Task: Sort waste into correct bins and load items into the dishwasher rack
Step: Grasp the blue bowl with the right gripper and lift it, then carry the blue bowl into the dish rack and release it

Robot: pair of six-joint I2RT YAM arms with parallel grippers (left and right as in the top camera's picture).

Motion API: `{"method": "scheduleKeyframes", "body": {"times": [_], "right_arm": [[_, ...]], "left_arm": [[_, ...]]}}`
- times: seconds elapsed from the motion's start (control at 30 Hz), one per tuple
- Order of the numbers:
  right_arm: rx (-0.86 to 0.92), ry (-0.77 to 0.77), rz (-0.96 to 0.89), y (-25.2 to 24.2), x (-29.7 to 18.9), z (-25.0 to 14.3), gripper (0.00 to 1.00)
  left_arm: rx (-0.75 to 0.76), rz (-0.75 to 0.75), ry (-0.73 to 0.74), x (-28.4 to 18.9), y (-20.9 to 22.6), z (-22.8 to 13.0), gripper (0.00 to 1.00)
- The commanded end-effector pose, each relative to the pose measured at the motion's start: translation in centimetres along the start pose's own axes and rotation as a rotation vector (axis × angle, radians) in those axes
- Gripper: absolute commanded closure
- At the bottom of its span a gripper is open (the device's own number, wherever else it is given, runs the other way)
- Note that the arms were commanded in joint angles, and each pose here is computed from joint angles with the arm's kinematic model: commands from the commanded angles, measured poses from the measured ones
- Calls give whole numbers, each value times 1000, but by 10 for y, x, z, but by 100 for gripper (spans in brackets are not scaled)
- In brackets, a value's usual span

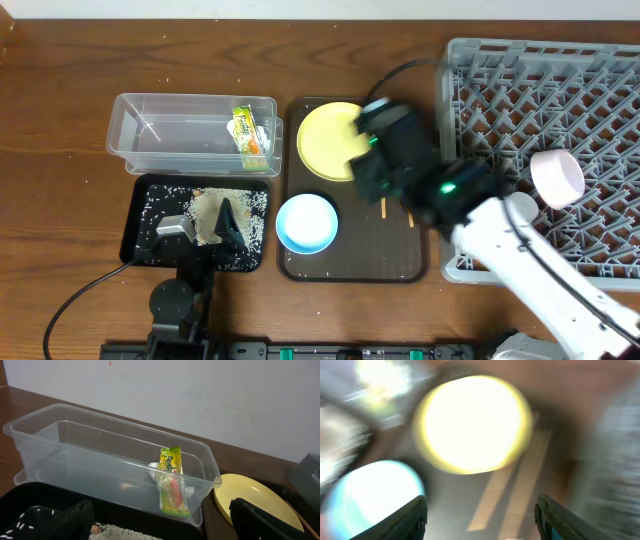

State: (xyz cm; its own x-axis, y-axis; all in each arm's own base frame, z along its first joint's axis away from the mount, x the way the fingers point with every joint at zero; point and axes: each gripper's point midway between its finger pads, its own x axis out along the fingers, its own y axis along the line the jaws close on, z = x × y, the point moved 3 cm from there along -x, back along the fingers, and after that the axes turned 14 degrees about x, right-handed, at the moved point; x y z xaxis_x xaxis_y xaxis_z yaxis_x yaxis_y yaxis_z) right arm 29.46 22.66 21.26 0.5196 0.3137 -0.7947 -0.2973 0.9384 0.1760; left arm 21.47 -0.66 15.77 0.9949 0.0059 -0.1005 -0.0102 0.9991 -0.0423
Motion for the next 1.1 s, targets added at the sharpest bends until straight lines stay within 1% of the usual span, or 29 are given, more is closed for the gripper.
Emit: {"method": "scheduleKeyframes", "body": {"times": [0.0, 0.03, 0.1, 0.17, 0.23, 0.27, 0.3, 0.33, 0.37, 0.4, 0.47, 0.53, 0.63, 0.7, 0.77, 0.87, 0.97, 1.07], "right_arm": [[95, 228, 123, 45, 30, -55, 36], [110, 262, 101, 48, 38, -65, 36], [176, 315, 5, 47, 59, -84, 40], [235, 343, -78, 40, 75, -96, 41], [260, 375, -120, 35, 91, -105, 45], [272, 400, -132, 32, 98, -110, 50], [278, 421, -138, 30, 103, -115, 68], [285, 452, -135, 30, 107, -120, 89], [289, 478, -136, 29, 110, -125, 96], [290, 497, -147, 27, 111, -129, 99], [283, 502, -189, 19, 109, -132, 99], [277, 465, -224, 12, 103, -124, 99], [286, 353, -269, -4, 85, -99, 99], [303, 235, -322, -22, 65, -74, 99], [325, 83, -407, -48, 36, -46, 99], [385, -190, -583, -98, -20, -4, 99], [431, -432, -794, -149, -82, 25, 99], [463, -578, -991, -188, -131, 38, 99]], "left_arm": [[18, 18, 52, 1, 3, -16, 11], [18, 18, 52, 1, 3, -16, 11], [18, 18, 52, 1, 3, -16, 11], [18, 18, 52, 1, 3, -16, 11], [18, 18, 52, 1, 3, -16, 11], [18, 18, 52, 1, 3, -16, 11], [18, 18, 52, 1, 3, -16, 11], [18, 18, 52, 1, 3, -16, 11], [18, 18, 52, 1, 3, -16, 11], [18, 18, 52, 1, 3, -16, 11], [18, 18, 52, 1, 3, -16, 11], [18, 18, 51, 1, 3, -16, 11], [18, 18, 52, 1, 3, -16, 11], [18, 18, 52, 1, 3, -16, 11], [18, 18, 52, 1, 3, -16, 11], [18, 18, 52, 1, 3, -16, 11], [18, 18, 52, 1, 3, -16, 11], [18, 18, 52, 1, 3, -16, 11]]}}
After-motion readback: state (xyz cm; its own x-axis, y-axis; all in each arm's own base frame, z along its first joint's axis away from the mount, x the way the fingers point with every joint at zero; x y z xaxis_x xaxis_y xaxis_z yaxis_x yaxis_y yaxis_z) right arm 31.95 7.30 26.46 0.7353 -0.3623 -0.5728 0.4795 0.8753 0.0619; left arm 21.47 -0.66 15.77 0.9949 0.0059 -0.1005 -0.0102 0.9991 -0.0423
